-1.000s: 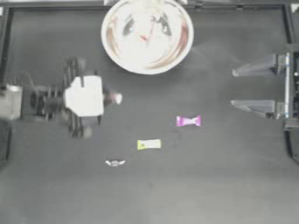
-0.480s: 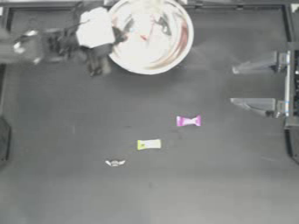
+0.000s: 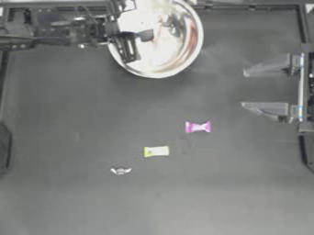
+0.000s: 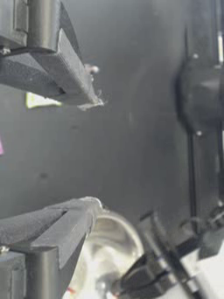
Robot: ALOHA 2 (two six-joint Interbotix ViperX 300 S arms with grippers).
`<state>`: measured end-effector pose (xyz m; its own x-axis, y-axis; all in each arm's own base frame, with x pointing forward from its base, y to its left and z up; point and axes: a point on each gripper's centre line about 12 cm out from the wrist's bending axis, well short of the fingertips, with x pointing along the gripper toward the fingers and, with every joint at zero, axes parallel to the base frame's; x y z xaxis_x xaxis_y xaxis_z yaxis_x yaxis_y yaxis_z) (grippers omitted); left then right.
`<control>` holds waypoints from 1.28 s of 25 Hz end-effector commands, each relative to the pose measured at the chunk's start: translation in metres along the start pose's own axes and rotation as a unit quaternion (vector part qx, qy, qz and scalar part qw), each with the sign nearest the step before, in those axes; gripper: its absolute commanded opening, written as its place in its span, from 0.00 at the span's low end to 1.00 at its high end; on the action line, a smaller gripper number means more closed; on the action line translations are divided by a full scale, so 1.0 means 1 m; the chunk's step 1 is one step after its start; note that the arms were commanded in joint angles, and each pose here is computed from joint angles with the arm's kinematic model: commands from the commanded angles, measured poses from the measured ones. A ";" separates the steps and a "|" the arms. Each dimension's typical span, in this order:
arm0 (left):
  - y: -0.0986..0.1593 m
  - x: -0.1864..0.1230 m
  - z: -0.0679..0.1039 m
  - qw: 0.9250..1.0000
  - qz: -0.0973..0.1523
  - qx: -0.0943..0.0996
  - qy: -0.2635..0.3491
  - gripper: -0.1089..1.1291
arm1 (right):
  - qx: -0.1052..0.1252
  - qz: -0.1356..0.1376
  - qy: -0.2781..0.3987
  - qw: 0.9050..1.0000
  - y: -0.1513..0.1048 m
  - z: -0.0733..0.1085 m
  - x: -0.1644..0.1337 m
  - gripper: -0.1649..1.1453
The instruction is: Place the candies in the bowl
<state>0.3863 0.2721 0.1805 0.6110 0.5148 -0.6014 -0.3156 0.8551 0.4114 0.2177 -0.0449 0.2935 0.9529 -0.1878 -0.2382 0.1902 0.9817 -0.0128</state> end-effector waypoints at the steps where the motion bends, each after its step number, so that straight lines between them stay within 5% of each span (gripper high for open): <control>1: 0.018 -0.007 0.022 0.999 0.019 -0.003 -0.030 0.28 | 0.003 -0.002 -0.008 1.000 0.000 0.003 0.001 0.84; 4: 0.021 -0.003 0.025 0.999 0.023 -0.001 -0.032 0.36 | 0.003 -0.003 -0.010 1.000 -0.001 0.002 0.001 0.84; 9: 0.022 0.001 0.028 0.999 0.024 -0.004 -0.033 0.86 | 0.003 -0.004 -0.011 1.000 -0.001 0.000 0.001 0.84; 11: 0.023 -0.001 0.029 0.999 0.024 -0.010 -0.033 0.97 | 0.003 -0.004 -0.011 1.000 -0.001 0.000 0.001 0.84; 15: 0.026 -0.009 0.035 0.999 0.029 -0.012 -0.042 0.85 | 0.003 -0.004 -0.011 1.000 -0.001 0.000 0.001 0.84; 22: 0.023 -0.054 0.059 0.996 0.032 -0.010 -0.085 0.85 | 0.003 -0.007 -0.010 1.000 -0.003 0.000 0.001 0.84; 32: -0.022 -0.160 0.075 0.985 -0.015 -0.034 -0.167 0.83 | 0.004 -0.014 -0.009 1.000 -0.006 0.000 0.001 0.84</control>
<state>0.3631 0.1806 0.2868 0.7828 0.4538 -0.4257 -0.3166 0.8795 0.3554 0.2162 -0.0498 0.2887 0.9494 -0.2126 -0.2313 0.2160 0.9763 -0.0109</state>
